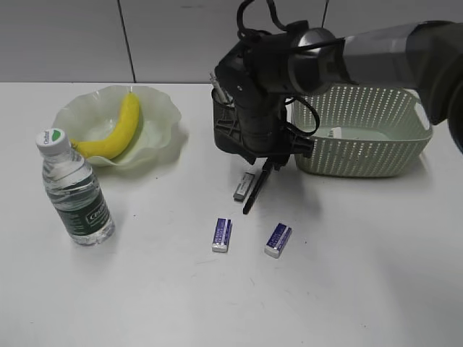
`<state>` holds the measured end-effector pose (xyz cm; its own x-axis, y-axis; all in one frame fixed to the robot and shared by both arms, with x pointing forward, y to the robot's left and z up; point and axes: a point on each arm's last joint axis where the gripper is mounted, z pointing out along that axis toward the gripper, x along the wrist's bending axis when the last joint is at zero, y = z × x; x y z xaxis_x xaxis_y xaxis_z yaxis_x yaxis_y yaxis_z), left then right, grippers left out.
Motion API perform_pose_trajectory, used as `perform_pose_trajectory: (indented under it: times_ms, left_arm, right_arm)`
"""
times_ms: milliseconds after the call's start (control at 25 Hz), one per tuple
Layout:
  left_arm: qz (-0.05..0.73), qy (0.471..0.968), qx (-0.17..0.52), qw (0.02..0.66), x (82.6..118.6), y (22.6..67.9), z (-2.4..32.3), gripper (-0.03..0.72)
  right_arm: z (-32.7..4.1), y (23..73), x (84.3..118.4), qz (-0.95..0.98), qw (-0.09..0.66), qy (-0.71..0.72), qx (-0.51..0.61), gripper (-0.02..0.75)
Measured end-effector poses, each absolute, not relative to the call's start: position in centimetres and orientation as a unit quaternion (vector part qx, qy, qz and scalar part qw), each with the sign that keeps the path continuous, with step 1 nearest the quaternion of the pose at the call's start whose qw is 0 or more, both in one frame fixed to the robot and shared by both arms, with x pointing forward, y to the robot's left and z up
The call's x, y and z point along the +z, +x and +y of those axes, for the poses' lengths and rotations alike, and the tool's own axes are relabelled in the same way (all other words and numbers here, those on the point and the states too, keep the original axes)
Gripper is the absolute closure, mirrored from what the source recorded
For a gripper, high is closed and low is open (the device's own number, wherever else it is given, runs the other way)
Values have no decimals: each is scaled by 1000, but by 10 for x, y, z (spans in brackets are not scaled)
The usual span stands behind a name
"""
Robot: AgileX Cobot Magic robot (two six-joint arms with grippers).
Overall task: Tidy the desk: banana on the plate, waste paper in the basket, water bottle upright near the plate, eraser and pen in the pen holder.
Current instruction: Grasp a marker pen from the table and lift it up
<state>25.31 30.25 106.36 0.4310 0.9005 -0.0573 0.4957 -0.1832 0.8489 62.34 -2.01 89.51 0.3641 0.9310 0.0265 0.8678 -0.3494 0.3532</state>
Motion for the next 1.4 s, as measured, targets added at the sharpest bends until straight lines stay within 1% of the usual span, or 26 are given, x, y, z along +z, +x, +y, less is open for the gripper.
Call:
perform_pose_trajectory:
  times_ms: [440, 680, 1120, 1400]
  left_arm:
    - [477, 731, 238, 425, 1064, 253, 303, 380]
    - [477, 731, 238, 425, 1064, 253, 303, 380]
    - [477, 731, 238, 425, 1064, 253, 303, 380]
    - [477, 731, 239, 425, 1064, 253, 303, 380]
  right_arm:
    - [-20, 623, 878, 555, 140, 814, 95, 346]
    - [-18, 621, 877, 570, 125, 807, 88, 346]
    - [-18, 621, 874, 579, 129, 801, 86, 346]
    - [-18, 622, 870, 580, 129, 800, 84, 377]
